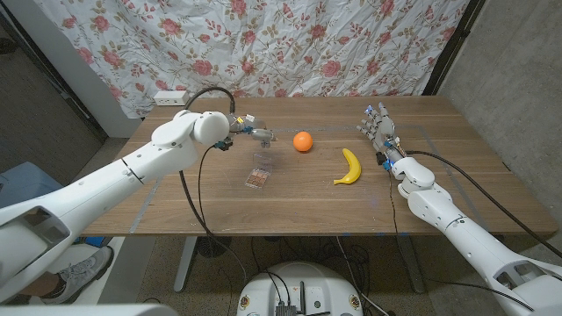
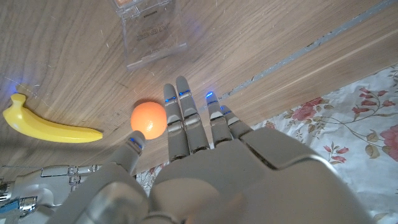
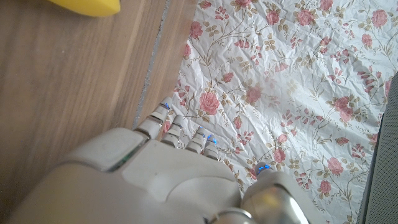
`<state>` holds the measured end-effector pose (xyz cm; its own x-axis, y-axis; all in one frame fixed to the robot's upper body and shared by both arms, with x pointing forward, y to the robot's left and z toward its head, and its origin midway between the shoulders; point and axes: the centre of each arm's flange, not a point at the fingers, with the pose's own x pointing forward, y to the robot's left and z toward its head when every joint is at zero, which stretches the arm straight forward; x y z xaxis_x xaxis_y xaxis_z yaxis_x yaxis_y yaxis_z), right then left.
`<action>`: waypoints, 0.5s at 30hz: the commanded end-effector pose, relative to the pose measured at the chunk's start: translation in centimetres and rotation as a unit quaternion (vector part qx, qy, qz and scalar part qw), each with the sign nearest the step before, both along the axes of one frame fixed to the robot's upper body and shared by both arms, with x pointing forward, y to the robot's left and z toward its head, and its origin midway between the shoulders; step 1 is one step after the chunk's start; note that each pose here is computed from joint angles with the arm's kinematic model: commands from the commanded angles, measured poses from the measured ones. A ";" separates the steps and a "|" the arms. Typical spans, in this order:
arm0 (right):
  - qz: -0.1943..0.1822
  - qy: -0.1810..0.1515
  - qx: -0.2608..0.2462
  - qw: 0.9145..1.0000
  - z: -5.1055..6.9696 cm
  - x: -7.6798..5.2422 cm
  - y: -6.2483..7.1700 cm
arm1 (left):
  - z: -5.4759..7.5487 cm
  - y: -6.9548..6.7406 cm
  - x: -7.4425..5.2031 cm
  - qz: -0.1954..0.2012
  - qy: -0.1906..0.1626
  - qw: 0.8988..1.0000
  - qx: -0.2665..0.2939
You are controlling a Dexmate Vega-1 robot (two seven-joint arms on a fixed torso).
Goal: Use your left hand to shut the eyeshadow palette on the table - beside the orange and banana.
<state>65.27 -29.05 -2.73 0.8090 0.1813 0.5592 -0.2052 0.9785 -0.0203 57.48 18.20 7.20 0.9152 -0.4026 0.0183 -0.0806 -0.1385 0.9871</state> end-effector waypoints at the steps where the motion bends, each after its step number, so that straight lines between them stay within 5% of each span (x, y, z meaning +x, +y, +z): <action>1: 0.000 0.000 0.000 1.000 0.0 0.0 0.0 | -1.0 -0.7 0.6 0.001 0.016 1.000 0.010; 15: 0.000 0.000 0.000 1.000 0.0 0.0 0.0 | -1.8 -1.4 0.7 -0.003 0.018 1.000 0.017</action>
<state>65.27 -29.06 -2.72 0.8090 0.1810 0.5592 -0.2049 0.9786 -0.0203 58.06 17.27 6.02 0.9145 -0.4043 -0.0170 -0.0512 -0.1572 0.9862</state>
